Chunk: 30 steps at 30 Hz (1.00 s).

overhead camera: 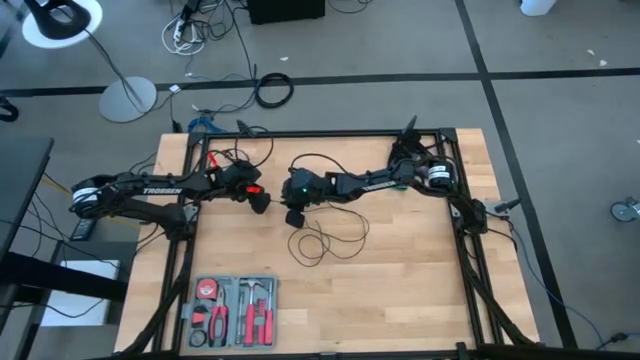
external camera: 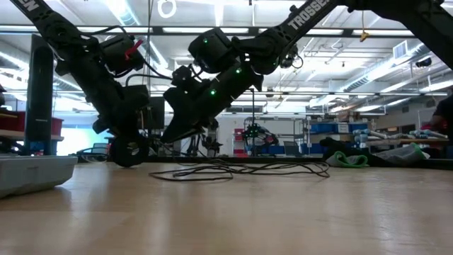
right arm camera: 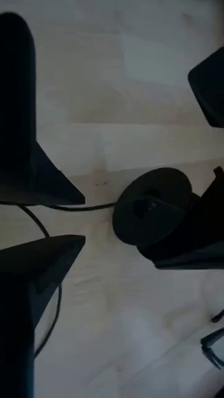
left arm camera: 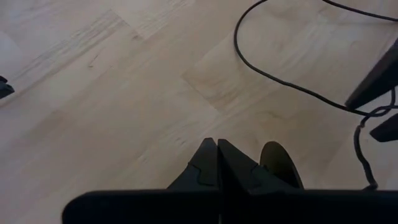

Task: Coil cords
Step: Coil the black wire onto the black spool

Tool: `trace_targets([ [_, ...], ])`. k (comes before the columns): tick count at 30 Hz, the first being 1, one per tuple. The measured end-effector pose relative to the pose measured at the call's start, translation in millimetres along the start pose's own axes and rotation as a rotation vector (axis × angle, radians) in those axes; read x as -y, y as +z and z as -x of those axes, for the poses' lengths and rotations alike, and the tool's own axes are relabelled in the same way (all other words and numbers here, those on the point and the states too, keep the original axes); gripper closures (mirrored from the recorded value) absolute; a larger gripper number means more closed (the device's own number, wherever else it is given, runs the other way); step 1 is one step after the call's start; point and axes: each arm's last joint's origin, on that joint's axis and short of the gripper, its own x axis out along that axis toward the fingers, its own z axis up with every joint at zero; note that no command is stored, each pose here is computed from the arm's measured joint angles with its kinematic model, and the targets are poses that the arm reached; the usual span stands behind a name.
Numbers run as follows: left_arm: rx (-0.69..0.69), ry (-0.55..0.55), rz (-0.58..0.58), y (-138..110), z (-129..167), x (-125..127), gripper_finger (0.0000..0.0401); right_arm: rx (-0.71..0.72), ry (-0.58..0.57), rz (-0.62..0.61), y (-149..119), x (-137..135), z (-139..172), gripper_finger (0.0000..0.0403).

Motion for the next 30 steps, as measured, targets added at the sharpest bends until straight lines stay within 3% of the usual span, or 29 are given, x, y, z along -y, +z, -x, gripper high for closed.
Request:
trace_targets([
  [13,0.004,0.003,0.000,0,0,0,0.0401,-0.084,0.041,-0.042,-23,-2,-6,0.0302],
  [17,0.005,0.003,0.000,0,0,0,0.0401,-0.129,0.038,-0.053,-36,-2,-6,0.0324],
  [23,0.006,0.003,0.001,0,0,0,0.0401,-0.141,0.054,-0.051,-42,-4,-5,0.0392],
  [30,0.012,-0.001,0.005,1,0,0,0.0401,-0.151,0.042,-0.028,-43,-4,-5,0.0400],
])
